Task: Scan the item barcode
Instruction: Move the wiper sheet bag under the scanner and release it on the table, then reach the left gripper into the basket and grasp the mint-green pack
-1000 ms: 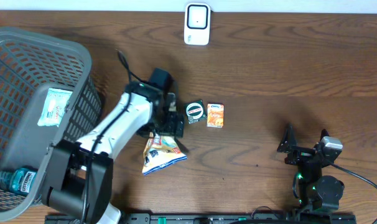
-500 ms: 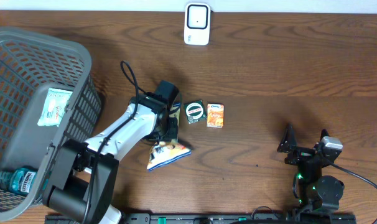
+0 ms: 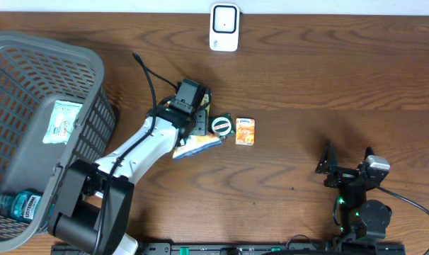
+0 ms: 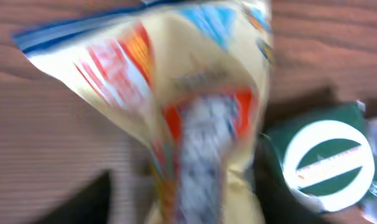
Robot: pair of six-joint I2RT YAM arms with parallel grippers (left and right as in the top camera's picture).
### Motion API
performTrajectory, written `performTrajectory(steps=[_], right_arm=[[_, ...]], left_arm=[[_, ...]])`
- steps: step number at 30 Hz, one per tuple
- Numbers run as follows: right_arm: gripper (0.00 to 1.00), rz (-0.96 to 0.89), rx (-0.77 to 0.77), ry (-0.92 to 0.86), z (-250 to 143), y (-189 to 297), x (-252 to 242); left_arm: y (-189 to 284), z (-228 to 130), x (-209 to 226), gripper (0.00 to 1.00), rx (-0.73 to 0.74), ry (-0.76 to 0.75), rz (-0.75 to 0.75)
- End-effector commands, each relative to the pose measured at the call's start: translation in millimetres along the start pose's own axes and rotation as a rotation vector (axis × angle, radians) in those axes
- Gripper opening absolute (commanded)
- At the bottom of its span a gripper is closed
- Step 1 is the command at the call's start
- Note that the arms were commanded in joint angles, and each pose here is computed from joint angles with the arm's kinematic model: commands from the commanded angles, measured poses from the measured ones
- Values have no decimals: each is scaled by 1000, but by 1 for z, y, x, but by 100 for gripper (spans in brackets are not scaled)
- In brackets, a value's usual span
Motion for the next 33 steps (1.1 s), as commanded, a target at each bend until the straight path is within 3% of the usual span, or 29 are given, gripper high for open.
performTrajectory(steps=[1,5,10,13,16,23,30,33], right_arm=[[99,-1,3,-10,-1,0,0],[99,-1,3,-10,-1,0,0],[99,-1,3,-10,-1,0,0],[99,-1,3,-10,-1,0,0],[99,-1,3,-10,-1,0,0],[99,-1,3,-10,-1,0,0],[99,-1,3,-10,-1,0,0],[99,-1,3,-10,-1,0,0]], left_arm=[[25,30,4,97,-93,-4,65],[87,65,-6,100,-180,-32,27],[197,116,-7,100,-411,-70,-38],[250,137,19,99,-566,2,13],[284,146,68,98,-683,119,156],[291,134,189,98,-639,408,414],[277,89,294,98,-464,675,635],[261,82,319,98,-394,673,644]])
Point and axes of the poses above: each gripper's point midway between its finger pads, its own y axis back along the fingers, its own x axis along the line the jaws close on, z = x × y, the point moved 3 cm from there along y, back along the fingers, and after that the axes turned 5 degrees about y, right-handed, at the moved point
